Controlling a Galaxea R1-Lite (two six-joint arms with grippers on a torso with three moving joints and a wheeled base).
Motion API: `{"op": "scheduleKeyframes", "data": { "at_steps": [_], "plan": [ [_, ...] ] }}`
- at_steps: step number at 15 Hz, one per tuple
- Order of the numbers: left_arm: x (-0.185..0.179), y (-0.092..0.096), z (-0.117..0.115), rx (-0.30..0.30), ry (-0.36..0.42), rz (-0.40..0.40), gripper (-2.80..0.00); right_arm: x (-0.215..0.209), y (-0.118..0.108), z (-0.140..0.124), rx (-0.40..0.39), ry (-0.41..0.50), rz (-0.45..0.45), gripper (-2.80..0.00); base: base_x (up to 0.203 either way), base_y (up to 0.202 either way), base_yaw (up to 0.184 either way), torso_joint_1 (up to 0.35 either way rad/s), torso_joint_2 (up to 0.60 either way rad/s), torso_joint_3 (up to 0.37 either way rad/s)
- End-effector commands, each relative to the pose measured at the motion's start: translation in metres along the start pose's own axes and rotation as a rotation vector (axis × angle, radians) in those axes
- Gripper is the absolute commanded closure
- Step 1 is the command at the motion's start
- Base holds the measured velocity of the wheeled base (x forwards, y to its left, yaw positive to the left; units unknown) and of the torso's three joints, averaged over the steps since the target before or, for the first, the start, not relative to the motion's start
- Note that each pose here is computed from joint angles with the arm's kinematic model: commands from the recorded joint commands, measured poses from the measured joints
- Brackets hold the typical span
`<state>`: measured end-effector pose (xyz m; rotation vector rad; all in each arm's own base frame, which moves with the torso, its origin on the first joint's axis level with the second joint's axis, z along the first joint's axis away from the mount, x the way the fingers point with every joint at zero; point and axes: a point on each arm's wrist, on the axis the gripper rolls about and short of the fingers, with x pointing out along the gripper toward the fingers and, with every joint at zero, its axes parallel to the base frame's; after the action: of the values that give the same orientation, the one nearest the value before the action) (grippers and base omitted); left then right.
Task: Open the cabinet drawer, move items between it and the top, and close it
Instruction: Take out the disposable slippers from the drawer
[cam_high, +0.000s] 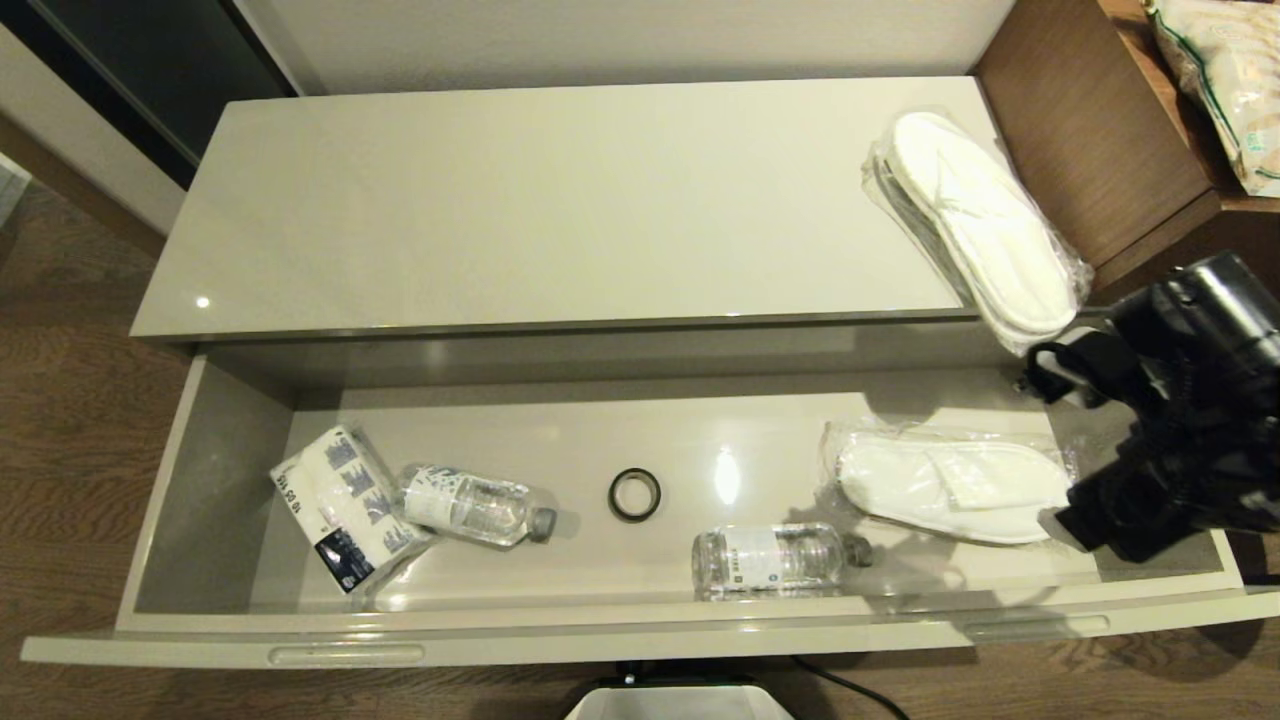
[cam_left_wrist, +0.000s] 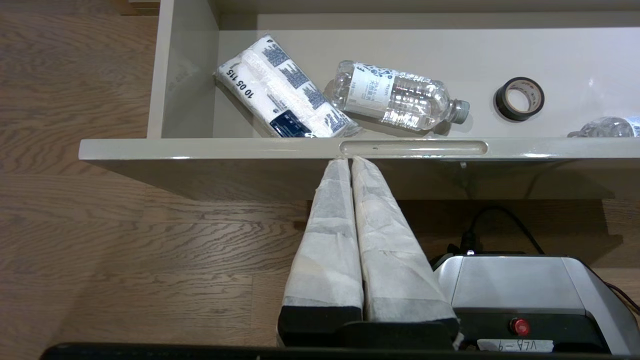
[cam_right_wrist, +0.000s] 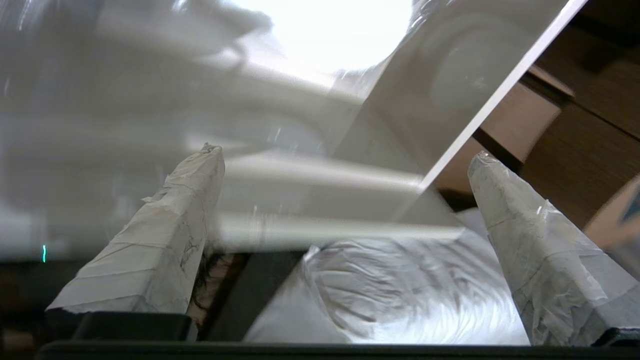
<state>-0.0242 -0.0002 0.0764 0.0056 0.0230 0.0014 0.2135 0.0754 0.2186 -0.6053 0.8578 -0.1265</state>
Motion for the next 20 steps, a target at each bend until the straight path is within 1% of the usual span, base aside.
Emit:
{"op": "scheduleKeyframes", "data": {
  "at_steps": [1,3,5,6,9,11,13,15,18,19,20],
  "plan": [
    [0.000,0.000,0.000,0.000,0.000,0.000,0.00,0.045,0.021,0.046,0.014,0.074,-0.054,-2.80,0.000,0.000,0.000,0.000,0.00,0.000],
    [0.000,0.000,0.000,0.000,0.000,0.000,0.00,0.065,0.029,0.070,0.047,0.080,-0.096,-2.80,0.000,0.000,0.000,0.000,0.00,0.000],
    [0.000,0.000,0.000,0.000,0.000,0.000,0.00,0.090,0.035,0.084,0.060,0.106,-0.131,-2.80,0.000,0.000,0.000,0.000,0.00,0.000],
    [0.000,0.000,0.000,0.000,0.000,0.000,0.00,0.104,0.032,0.084,0.068,0.137,-0.149,-2.80,0.000,0.000,0.000,0.000,0.00,0.000],
    [0.000,0.000,0.000,0.000,0.000,0.000,0.00,0.140,0.015,0.072,0.092,0.241,-0.196,-2.80,0.000,0.000,0.000,0.000,0.00,0.000],
    [0.000,0.000,0.000,0.000,0.000,0.000,0.00,0.156,0.010,0.064,0.083,0.295,-0.204,-2.80,0.000,0.000,0.000,0.000,0.00,0.000],
    [0.000,0.000,0.000,0.000,0.000,0.000,0.00,0.165,0.011,0.061,0.073,0.320,-0.201,-2.80,0.000,0.000,0.000,0.000,0.00,0.000],
    [0.000,0.000,0.000,0.000,-0.001,0.000,0.00,0.163,0.011,0.063,0.078,0.307,-0.188,-2.80,0.000,0.000,0.000,0.000,0.00,0.000],
    [0.000,0.000,0.000,0.000,0.000,0.000,0.00,0.153,0.025,0.052,0.035,0.309,-0.089,-2.80,0.000,0.000,0.000,0.000,0.00,0.000],
    [0.000,0.000,0.000,0.000,0.000,0.000,0.00,0.156,0.029,0.049,0.017,0.285,-0.065,-2.80,0.000,0.000,0.000,0.000,0.00,0.000],
    [0.000,0.000,0.000,0.000,0.000,0.000,0.00,0.161,0.032,0.051,0.003,0.236,-0.060,-2.80,0.000,0.000,0.000,0.000,0.00,0.000]
  ]
}}
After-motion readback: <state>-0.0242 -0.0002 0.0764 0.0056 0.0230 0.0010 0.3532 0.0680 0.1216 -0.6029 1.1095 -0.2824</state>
